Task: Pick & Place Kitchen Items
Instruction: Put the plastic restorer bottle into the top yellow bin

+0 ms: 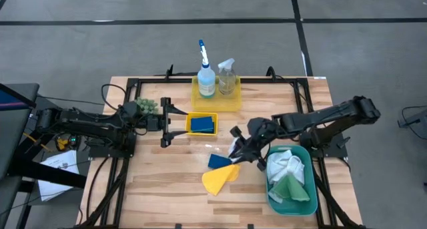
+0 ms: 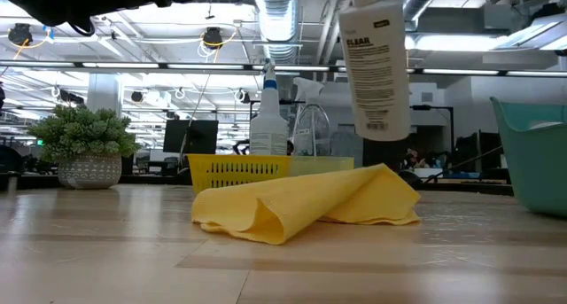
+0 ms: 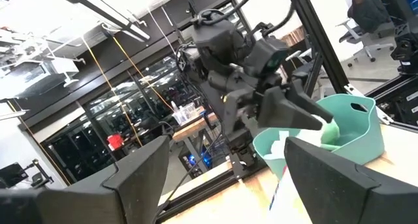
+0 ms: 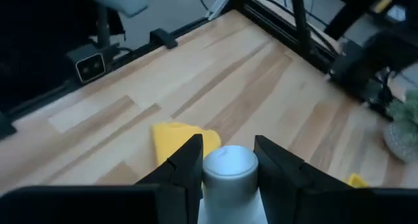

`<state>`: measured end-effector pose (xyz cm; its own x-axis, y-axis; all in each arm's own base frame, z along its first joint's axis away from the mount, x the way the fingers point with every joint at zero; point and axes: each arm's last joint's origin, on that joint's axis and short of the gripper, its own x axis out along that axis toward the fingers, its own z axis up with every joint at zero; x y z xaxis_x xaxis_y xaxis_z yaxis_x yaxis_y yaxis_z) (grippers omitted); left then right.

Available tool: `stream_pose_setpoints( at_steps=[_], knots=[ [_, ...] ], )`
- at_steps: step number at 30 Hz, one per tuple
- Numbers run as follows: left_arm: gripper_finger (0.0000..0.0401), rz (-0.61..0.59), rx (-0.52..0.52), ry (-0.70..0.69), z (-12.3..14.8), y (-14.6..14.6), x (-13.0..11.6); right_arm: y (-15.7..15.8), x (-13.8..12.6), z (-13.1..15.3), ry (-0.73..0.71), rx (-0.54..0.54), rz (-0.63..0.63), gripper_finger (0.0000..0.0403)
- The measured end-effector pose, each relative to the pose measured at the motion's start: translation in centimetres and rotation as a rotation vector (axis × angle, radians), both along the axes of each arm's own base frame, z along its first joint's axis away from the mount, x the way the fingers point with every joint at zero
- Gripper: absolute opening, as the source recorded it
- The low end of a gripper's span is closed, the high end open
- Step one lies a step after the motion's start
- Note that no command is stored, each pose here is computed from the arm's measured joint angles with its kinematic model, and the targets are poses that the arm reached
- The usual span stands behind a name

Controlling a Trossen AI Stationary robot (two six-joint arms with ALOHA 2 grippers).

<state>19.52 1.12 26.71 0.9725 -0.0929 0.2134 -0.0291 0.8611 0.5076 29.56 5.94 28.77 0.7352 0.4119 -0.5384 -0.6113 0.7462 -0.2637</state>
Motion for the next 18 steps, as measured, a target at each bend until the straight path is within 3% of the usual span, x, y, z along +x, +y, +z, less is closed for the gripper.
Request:
stream_pose_setpoints(
  at_steps=[9, 18],
  knots=[
    [0.0298, 0.000, -0.001, 0.008, -0.1, 0.0, 0.0, -2.6, 0.4, 0.2, 0.010, 0.062, -0.122, 0.0105],
    [0.0298, 0.000, -0.001, 0.011, -0.1, 0.0, 0.0, -6.5, 0.6, -0.2, 0.041, 0.155, -0.119, 0.0105]
  ],
)
